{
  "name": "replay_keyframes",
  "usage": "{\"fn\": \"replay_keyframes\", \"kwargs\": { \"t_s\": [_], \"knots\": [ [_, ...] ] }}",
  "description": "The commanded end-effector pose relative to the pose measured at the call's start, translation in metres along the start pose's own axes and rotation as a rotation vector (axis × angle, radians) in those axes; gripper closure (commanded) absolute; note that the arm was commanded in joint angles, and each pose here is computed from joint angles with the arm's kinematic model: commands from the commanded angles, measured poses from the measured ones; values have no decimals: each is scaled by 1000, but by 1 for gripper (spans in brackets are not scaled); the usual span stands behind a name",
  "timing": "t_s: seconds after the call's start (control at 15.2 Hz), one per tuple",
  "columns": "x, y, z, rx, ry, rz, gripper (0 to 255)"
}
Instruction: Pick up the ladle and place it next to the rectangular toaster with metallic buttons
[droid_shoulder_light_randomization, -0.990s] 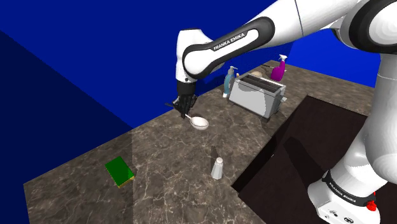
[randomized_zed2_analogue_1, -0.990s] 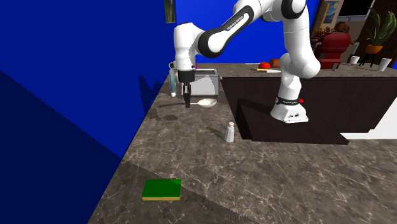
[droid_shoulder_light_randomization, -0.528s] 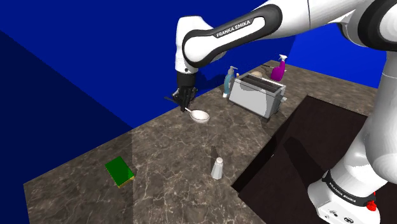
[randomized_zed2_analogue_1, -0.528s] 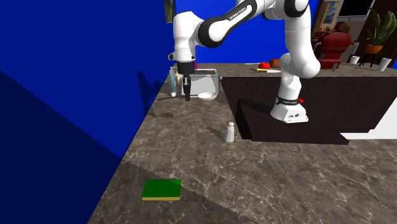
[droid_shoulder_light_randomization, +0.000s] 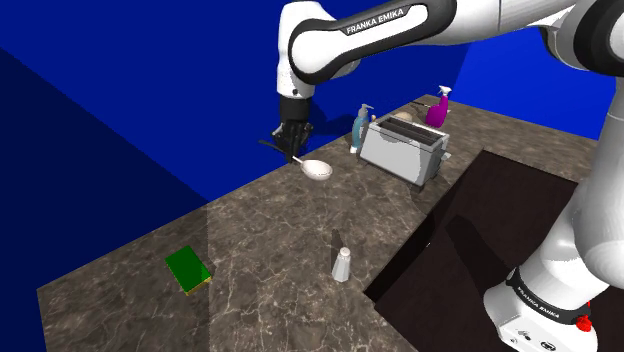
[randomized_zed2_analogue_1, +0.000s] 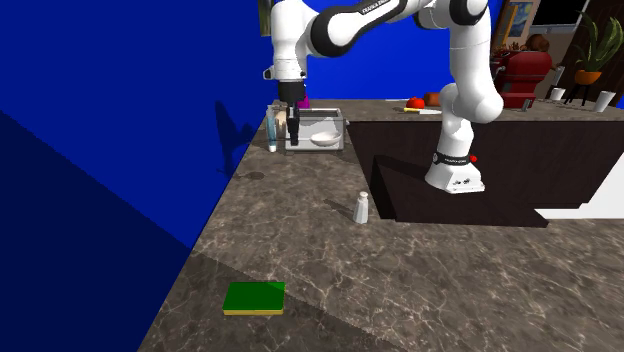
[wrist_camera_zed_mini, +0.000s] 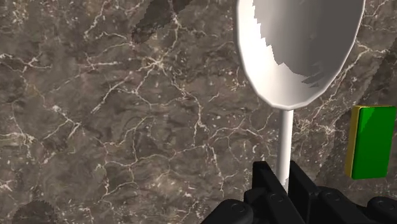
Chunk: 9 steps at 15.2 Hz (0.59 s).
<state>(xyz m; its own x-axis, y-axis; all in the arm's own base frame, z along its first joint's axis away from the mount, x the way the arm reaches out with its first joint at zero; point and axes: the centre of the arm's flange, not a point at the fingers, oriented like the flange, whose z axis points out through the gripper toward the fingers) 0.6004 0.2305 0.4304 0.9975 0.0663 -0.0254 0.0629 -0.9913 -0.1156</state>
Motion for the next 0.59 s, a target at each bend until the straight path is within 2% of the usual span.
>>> {"fn": "replay_keyframes", "kwargs": {
  "t_s": [0.0, 0.53],
  "knots": [
    [0, 20, -3, 0, 0, 0, 255],
    [1, 125, -16, 0, 0, 0, 255]
  ]
}}
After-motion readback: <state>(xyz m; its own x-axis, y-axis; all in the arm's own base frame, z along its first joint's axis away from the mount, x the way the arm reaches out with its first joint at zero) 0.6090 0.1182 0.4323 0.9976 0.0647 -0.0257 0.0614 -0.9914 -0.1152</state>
